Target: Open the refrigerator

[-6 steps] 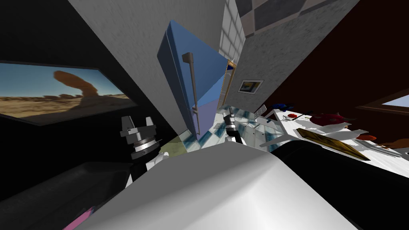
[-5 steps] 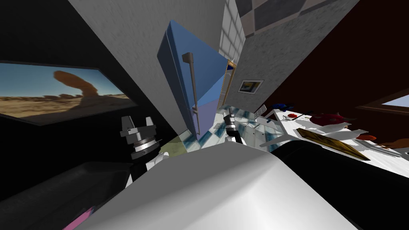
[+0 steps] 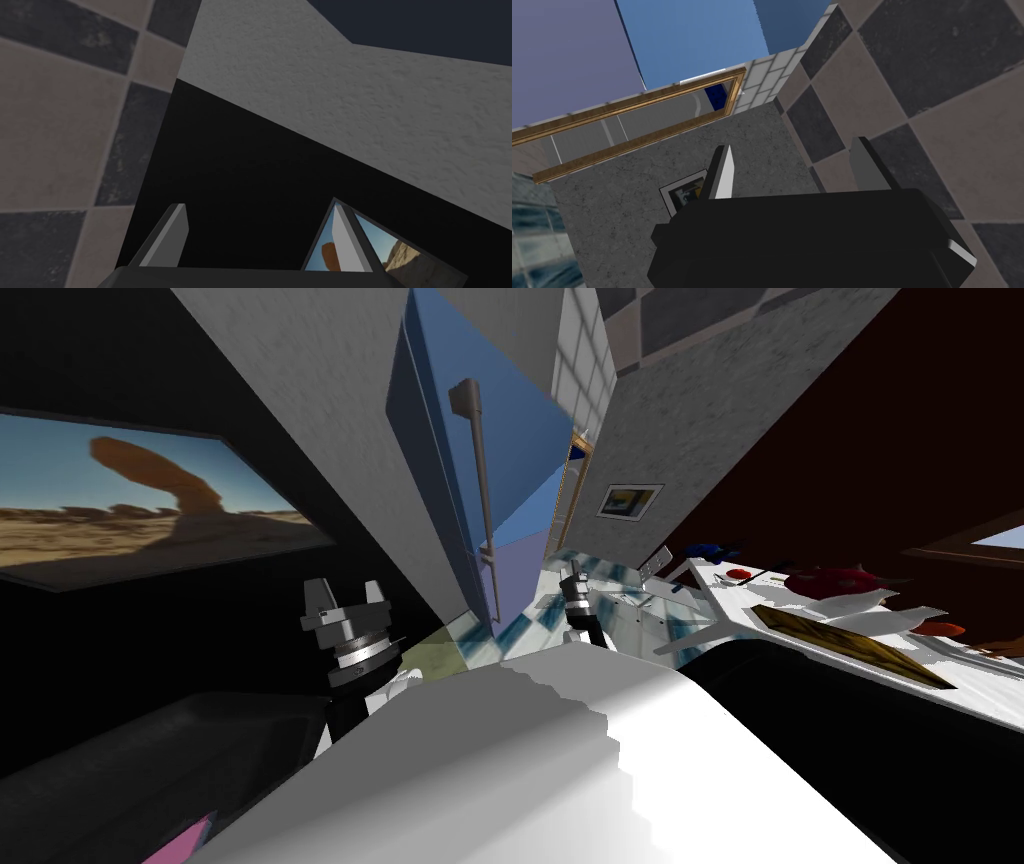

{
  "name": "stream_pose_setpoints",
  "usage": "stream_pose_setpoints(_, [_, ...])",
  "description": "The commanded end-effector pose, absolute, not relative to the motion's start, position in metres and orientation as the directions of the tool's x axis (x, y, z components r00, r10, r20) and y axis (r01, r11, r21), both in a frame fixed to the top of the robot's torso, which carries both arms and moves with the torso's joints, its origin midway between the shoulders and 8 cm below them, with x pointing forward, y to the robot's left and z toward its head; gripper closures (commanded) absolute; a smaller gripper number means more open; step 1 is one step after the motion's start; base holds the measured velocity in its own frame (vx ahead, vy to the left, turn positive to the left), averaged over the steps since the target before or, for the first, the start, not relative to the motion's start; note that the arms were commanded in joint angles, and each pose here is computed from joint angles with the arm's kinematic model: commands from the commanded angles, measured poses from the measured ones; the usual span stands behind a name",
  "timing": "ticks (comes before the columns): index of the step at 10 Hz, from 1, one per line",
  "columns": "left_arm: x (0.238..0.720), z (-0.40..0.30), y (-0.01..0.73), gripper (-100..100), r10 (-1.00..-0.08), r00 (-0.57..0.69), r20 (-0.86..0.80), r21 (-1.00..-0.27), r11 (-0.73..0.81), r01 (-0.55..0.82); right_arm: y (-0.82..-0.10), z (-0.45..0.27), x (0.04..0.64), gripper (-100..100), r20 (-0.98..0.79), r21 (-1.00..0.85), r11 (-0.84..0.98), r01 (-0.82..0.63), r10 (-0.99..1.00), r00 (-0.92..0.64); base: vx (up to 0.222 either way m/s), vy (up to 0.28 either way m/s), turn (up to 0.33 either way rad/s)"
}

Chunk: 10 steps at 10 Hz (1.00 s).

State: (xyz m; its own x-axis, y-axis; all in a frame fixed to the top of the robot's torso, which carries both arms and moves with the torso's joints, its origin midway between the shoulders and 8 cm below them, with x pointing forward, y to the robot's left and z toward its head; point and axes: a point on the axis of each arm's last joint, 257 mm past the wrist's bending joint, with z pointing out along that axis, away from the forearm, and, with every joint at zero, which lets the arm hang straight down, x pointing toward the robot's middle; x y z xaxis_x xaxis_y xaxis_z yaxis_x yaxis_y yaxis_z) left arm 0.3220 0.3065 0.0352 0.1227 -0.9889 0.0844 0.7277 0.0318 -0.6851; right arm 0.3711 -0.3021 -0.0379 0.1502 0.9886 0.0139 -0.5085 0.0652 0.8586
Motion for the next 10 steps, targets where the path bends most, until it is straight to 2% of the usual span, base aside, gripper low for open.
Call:
stream_pose_setpoints(1, [0.322, 0.035, 0.307, 0, -0.989, 0.123, 0.084, -0.685, 0.032, 0.728, -0.302, -0.038, 0.371, 0, 0.014, 0.859, 0.065, -0.509, 0.989, 0.15, 0.0, 0.0, 0.0])
stream_pose_setpoints(3, [0.322, 0.035, 0.307, 0, -0.989, 0.123, 0.084, -0.685, 0.032, 0.728, -0.302, -0.038, 0.371, 0, 0.014, 0.859, 0.065, -0.509, 0.989, 0.15, 0.0, 0.0, 0.0])
stream_pose_setpoints(4, [0.322, 0.035, 0.307, 0, -0.989, 0.123, 0.084, -0.685, 0.032, 0.728, -0.3, -0.04, 0.374, -100, -0.026, 0.861, 0.095, -0.499, 0.989, 0.144, -0.003, 0.018, 0.023])
stream_pose_setpoints(10, [0.322, 0.035, 0.307, 0, -0.989, 0.123, 0.085, -0.685, 0.031, 0.727, -0.299, -0.055, 0.394, -100, -0.316, 0.831, 0.344, -0.438, 0.939, 0.139, -0.024, 0.087, 0.048])
